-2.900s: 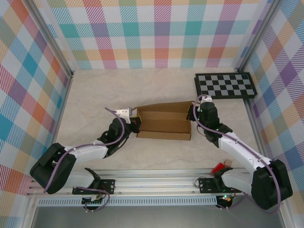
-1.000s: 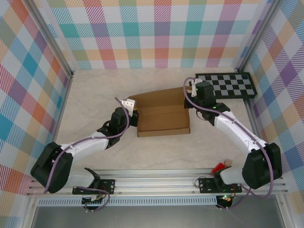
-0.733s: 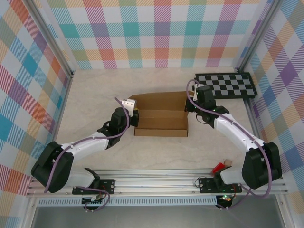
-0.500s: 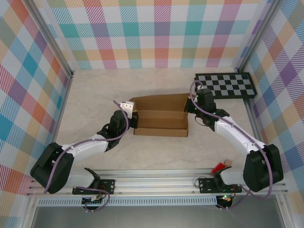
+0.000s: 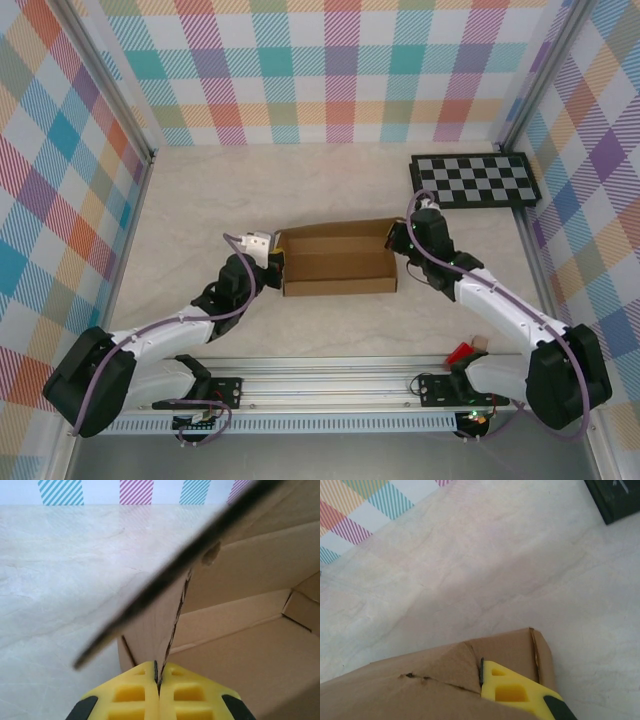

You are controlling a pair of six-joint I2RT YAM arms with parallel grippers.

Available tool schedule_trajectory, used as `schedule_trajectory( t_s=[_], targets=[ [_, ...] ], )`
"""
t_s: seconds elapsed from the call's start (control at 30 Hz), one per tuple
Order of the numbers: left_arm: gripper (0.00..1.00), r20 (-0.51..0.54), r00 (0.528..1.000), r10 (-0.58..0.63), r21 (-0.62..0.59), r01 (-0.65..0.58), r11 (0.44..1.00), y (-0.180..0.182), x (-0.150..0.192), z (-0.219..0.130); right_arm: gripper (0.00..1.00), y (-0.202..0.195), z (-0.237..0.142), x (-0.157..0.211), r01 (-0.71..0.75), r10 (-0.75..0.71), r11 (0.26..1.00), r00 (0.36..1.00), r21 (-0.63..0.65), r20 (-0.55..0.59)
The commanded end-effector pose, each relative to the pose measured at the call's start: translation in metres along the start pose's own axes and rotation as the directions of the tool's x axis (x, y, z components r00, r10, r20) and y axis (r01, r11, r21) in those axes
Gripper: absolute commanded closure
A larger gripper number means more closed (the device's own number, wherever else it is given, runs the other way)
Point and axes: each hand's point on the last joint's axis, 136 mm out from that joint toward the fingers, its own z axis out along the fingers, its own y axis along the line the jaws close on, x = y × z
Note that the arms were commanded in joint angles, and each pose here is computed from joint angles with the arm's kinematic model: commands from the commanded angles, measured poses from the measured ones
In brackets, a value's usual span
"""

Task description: Fold the paper box

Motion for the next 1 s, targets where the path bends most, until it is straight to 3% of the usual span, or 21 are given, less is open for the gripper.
schedule_trajectory(
  t_s=[0.0,0.17,0.3,0.4,0.5,0.57,0.7,0.8,0.9,0.97],
  targets=[
    [1.00,-0.164,0.986,-0.027,-0.069,0.016,0.998,0.016,0.055,-0.006,1.00,-0.066,-0.002,0.073,-0.015,0.064,0.970,0.979,0.241,-0.194],
    [1.00,-0.193,0.981,-0.017,-0.056,0.007,0.998,0.009,0.065,-0.009,1.00,-0.079,0.001,0.085,0.053,-0.005,0.967,0.982,0.251,-0.188],
    [0.96,-0.193,0.981,-0.013,-0.092,-0.005,0.996,0.013,0.058,-0.009,1.00,-0.087,-0.002,0.074,0.048,-0.026,0.967,0.996,0.252,-0.088],
    [0.78,-0.221,0.974,-0.053,-0.098,0.032,0.995,0.009,0.048,-0.013,1.00,-0.087,-0.008,0.058,0.066,-0.058,0.957,0.998,0.283,-0.036],
    [0.44,-0.228,0.960,-0.163,-0.135,0.135,0.982,0.011,0.035,-0.034,1.00,-0.092,-0.008,0.054,0.120,-0.110,0.937,0.993,0.329,-0.049],
    [0.34,-0.241,0.941,-0.238,-0.166,0.202,0.965,0.014,0.027,-0.053,1.00,-0.097,-0.007,0.057,0.121,-0.109,0.929,0.993,0.350,-0.055],
    [0.31,-0.264,0.898,-0.352,-0.130,0.328,0.936,0.005,0.007,-0.099,1.00,-0.096,-0.007,0.054,0.115,-0.108,0.931,0.993,0.346,-0.040],
    [0.34,-0.206,0.906,-0.369,-0.078,0.360,0.930,-0.003,-0.036,-0.124,1.00,-0.096,-0.007,0.054,0.120,-0.114,0.932,0.993,0.341,-0.037],
    [0.31,-0.155,0.939,-0.308,-0.070,0.301,0.951,-0.010,-0.086,-0.123,1.00,-0.092,-0.008,0.051,0.129,-0.133,0.941,0.991,0.313,-0.008],
    [0.31,-0.157,0.954,-0.254,-0.091,0.243,0.966,-0.017,-0.114,-0.103,1.00,-0.085,-0.009,0.046,0.155,-0.169,0.948,0.985,0.278,0.028]
  ],
)
